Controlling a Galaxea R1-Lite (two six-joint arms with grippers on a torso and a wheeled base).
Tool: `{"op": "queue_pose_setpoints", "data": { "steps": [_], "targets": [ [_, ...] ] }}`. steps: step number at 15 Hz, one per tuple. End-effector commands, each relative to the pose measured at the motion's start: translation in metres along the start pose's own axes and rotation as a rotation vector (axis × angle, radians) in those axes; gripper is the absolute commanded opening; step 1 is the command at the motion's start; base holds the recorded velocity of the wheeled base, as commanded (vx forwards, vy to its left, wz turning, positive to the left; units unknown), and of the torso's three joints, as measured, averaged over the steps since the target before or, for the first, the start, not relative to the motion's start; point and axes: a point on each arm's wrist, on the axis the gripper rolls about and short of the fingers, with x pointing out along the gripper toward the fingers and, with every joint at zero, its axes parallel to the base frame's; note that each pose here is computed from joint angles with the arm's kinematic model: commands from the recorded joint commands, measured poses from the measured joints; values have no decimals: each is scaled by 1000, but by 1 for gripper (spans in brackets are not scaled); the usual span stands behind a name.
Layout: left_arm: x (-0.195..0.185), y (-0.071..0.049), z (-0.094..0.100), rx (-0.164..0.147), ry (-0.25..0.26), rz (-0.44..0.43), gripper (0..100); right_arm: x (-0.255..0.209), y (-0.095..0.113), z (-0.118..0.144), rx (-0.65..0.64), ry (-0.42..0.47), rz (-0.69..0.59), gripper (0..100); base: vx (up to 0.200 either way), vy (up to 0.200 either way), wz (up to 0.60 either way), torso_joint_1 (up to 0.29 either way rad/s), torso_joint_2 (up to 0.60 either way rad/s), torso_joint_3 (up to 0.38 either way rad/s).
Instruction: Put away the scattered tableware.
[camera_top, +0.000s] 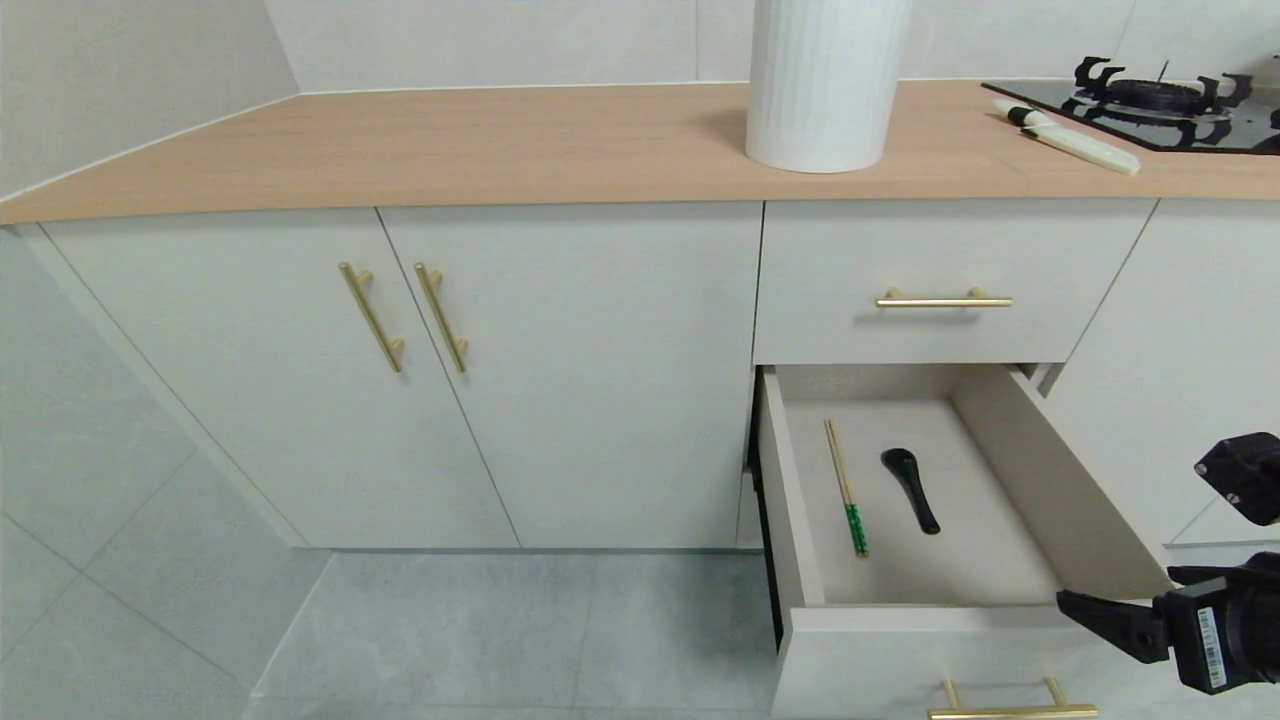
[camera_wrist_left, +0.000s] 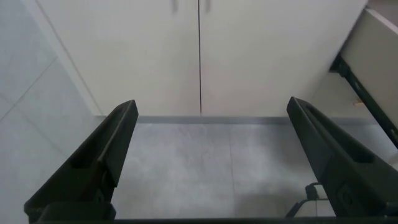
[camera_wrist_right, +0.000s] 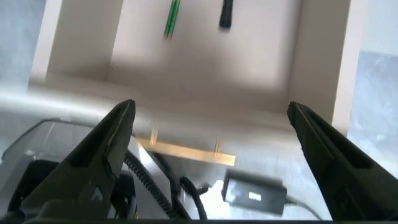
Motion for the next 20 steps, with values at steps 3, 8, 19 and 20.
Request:
{"op": "queue_pose_setpoints", "data": {
  "steps": [3, 8, 19, 20],
  "targets": [
    [0, 0, 0, 0, 0, 1, 100, 4, 8, -10, -45, 80, 38, 100, 0, 0, 0, 0, 0, 0],
    [0, 0, 0, 0, 0, 1, 100, 28, 13, -21, -80, 279, 34, 100, 0, 0, 0, 0, 0, 0],
    [0, 0, 0, 0, 0, 1, 100, 65, 20, -9, 58, 273, -43, 100, 0, 0, 0, 0, 0, 0],
    [0, 0, 0, 0, 0, 1, 100, 67, 20, -9, 56, 272, -52, 100, 0, 0, 0, 0, 0, 0]
  ]
}}
